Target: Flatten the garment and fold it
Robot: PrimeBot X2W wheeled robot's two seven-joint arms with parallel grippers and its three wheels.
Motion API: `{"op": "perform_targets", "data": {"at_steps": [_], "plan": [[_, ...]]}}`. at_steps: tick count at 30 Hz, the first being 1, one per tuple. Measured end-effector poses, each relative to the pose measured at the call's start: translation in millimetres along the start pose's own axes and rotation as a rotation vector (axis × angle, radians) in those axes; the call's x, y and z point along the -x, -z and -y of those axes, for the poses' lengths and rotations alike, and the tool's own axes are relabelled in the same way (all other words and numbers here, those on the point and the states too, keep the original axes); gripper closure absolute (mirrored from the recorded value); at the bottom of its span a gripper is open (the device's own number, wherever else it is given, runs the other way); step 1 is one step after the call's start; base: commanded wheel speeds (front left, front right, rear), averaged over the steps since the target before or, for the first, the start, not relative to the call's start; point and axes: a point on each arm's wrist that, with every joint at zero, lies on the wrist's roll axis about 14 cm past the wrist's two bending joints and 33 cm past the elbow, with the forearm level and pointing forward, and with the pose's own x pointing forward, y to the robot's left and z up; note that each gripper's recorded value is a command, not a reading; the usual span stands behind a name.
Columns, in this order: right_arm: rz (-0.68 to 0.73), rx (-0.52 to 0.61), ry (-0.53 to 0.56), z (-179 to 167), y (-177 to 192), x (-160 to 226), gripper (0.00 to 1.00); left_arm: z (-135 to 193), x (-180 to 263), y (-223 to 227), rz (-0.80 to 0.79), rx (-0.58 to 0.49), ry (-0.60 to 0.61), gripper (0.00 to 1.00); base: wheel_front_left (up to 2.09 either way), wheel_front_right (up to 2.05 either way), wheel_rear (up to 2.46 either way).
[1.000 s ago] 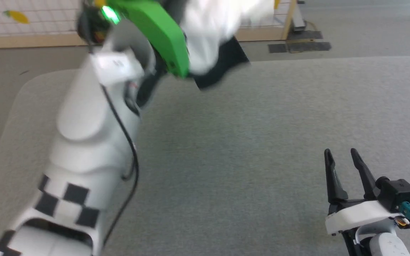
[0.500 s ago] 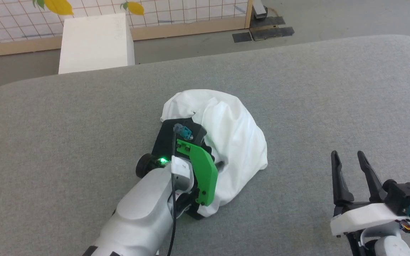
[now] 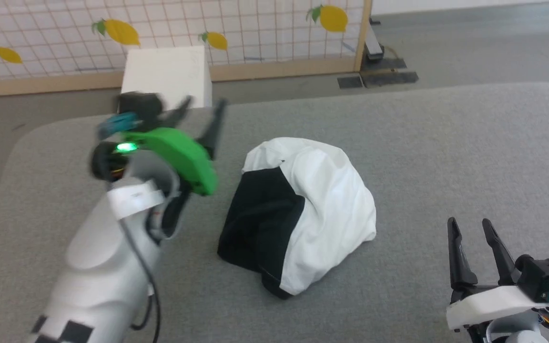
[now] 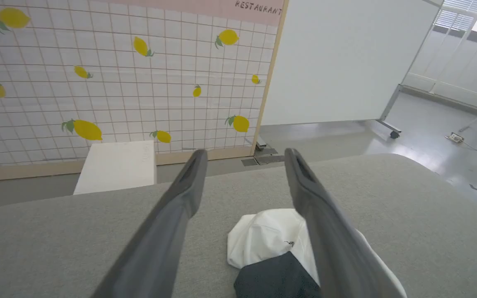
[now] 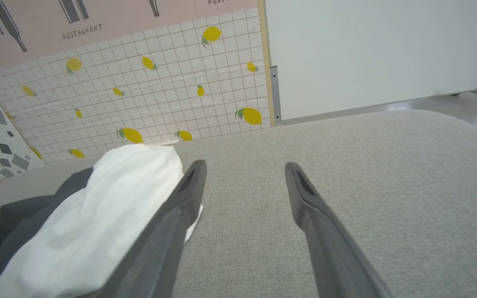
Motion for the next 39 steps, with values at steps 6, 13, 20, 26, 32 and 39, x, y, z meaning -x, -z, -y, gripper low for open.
{"op": "perform_targets", "data": {"at_steps": [6, 13, 20, 26, 32, 39], "plan": [[0.015, -0.006, -0.040, -13, -4, 1, 0.00, -67, 62, -25, 0.203, -0.051, -0.234, 0.00, 0.00, 0.00, 0.00], [-0.036, -0.017, -0.055, -18, 12, 7, 0.00, -99, 132, -19, 0.280, -0.098, -0.435, 0.00, 0.00, 0.00, 0.00], [-0.134, -0.017, -0.037, -13, 34, 10, 0.00, -81, 160, 17, 0.245, -0.065, -0.464, 0.00, 0.00, 0.00, 0.00], [-0.277, -0.002, -0.039, -14, 51, -6, 0.00, -71, 156, 32, 0.219, -0.053, -0.444, 0.00, 0.00, 0.00, 0.00], [-0.514, 0.096, -0.086, -31, 63, -52, 0.00, -74, 150, 48, 0.180, -0.051, -0.445, 0.00, 0.00, 0.00, 0.00], [-0.853, 0.313, -0.177, -59, 110, -63, 0.00, -82, 152, 66, 0.136, -0.026, -0.466, 0.00, 0.00, 0.00, 0.00]]}}
